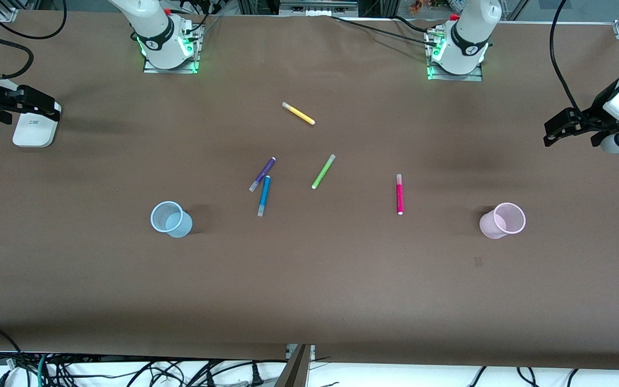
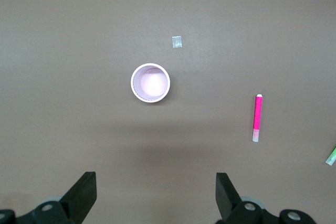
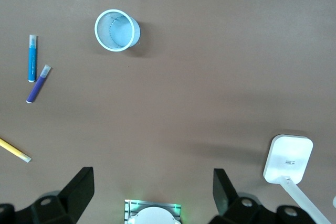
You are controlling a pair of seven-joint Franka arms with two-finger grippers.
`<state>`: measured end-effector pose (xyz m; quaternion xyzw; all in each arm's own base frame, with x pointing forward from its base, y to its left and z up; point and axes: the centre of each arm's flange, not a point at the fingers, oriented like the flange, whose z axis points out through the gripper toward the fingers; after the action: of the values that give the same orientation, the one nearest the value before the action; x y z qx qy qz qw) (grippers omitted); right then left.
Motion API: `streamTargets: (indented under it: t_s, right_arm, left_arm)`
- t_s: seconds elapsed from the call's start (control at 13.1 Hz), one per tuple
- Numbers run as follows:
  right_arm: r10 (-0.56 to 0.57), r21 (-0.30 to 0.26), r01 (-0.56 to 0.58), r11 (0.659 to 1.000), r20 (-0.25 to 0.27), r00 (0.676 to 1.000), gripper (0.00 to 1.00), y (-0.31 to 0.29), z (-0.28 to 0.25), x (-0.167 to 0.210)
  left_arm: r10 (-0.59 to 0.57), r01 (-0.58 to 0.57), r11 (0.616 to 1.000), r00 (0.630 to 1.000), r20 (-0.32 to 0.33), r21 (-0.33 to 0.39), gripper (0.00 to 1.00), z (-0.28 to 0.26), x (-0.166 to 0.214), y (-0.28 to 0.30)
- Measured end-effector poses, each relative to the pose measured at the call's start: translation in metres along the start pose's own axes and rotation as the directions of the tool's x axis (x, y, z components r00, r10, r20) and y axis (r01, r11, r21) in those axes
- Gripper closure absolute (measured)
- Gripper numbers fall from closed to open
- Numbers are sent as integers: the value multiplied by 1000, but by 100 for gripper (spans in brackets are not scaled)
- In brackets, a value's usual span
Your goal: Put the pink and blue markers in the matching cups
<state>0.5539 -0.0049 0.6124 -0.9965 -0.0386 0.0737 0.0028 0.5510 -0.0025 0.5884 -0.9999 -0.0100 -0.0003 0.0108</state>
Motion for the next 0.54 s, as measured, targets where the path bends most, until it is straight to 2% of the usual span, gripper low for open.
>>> streamTargets:
  t_s: [0.23,0.54]
  right_arm:
    - [-4,0,4,1000,5,1000,0,-2,3,2]
    - [-25,-2,25,1000,44,999,0,-11,23,17]
  left_arm:
    - [0,0,1000,1000,0,0,0,0,0,0]
    - [2,-2,1000,999,32,1,0,4,-3,1]
